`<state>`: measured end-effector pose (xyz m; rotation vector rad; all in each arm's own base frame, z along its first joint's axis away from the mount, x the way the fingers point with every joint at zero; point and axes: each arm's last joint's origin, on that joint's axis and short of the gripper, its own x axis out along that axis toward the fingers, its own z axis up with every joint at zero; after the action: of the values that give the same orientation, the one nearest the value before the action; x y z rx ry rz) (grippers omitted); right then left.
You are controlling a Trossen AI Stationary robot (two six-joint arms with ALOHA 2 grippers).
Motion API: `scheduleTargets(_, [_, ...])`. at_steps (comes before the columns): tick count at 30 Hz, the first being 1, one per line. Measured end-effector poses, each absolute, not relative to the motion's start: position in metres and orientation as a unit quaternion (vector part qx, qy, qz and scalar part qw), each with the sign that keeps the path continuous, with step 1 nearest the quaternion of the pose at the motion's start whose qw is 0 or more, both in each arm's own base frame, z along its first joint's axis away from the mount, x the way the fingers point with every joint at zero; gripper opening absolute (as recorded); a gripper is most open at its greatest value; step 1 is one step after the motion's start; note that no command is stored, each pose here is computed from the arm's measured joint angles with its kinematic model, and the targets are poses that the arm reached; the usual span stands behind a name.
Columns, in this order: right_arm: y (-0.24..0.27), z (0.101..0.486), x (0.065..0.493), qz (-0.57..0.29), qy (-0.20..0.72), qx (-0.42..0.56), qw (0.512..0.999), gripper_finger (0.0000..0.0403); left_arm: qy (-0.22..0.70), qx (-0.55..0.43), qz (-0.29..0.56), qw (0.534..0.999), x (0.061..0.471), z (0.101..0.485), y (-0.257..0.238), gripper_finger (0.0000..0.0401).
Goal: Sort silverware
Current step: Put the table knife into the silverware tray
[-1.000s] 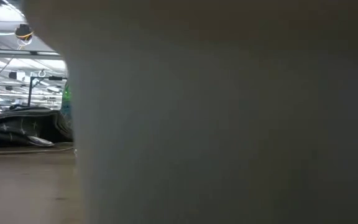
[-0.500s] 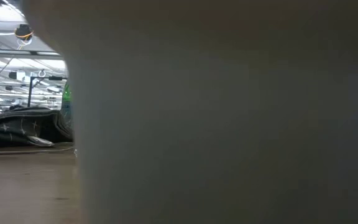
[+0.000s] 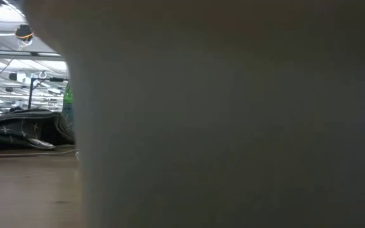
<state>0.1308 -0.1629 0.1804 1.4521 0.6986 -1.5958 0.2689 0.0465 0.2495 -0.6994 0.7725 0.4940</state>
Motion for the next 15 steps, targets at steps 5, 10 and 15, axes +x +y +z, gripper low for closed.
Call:
scheduleTargets(5, [-0.168,0.174,0.126,-0.643,0.279,0.589,0.403,0.0092,0.369,-0.316,0.227,0.844,0.269,0.249,0.047,0.0116])
scheduleTargets(10, [-0.174,0.163,0.131,-0.637,0.289,0.594,0.397,0.0092,0.37,-0.314,0.226,0.845,0.269,0.249,0.047,0.0116])
scheduleTargets(15, [-0.179,0.152,0.136,-0.636,0.298,0.594,0.393,0.0092,0.37,-0.315,0.227,0.844,0.269,0.249,0.047,0.0116])
